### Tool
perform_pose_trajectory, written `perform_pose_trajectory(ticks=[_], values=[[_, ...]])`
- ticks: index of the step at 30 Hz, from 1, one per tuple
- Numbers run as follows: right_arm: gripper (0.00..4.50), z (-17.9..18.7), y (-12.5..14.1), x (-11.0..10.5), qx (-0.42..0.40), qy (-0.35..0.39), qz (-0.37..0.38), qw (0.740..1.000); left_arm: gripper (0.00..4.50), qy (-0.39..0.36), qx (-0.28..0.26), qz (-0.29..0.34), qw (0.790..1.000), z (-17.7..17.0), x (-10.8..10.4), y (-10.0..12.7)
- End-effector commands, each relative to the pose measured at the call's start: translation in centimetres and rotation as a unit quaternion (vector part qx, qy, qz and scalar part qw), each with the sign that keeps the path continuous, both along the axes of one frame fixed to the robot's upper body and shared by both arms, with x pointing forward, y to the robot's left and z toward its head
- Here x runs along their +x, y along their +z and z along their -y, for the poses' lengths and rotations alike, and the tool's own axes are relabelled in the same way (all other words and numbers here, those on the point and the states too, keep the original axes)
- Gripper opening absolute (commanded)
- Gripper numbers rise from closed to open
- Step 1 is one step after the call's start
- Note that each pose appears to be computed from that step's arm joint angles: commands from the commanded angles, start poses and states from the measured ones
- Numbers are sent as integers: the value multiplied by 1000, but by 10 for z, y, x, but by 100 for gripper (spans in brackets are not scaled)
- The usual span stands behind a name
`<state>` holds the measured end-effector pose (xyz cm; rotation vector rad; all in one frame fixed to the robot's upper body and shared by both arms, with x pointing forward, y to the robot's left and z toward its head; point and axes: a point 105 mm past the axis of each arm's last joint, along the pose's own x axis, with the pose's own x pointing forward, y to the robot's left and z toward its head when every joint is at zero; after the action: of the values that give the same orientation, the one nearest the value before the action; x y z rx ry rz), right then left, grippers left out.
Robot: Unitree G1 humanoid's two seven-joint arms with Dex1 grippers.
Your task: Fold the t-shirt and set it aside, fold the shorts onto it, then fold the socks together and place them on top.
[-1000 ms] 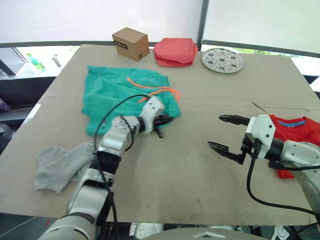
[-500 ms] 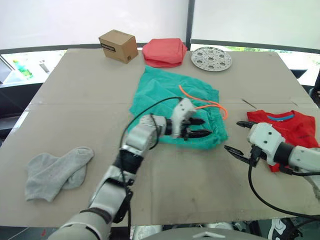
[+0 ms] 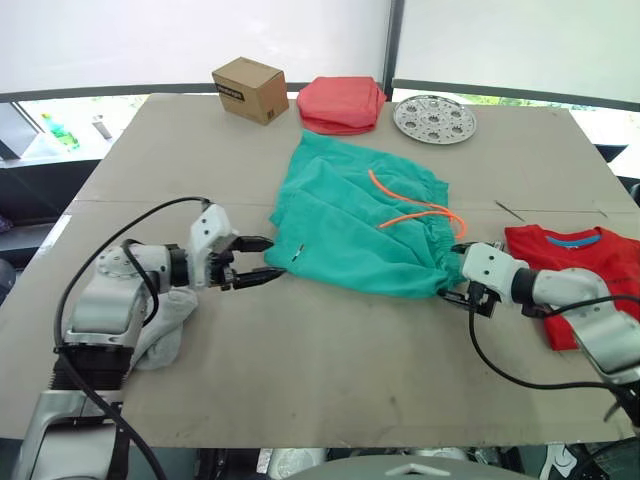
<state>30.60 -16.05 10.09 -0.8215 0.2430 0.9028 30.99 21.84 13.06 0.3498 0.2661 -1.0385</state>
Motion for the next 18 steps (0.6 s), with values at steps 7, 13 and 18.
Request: perform_pose_trajectory(ticks=[7,13,18], values=[[450,-3,7,6,-23,20,35,999,347,-35,131,121,983,-26,15,-20],[450,-3,6,1,-13,1,39,999,347,-74,157,169,970,-17,22,-26],[450,-5,3,0,-4,-2,37,999,347,-91,150,221,959,4,34,-22]])
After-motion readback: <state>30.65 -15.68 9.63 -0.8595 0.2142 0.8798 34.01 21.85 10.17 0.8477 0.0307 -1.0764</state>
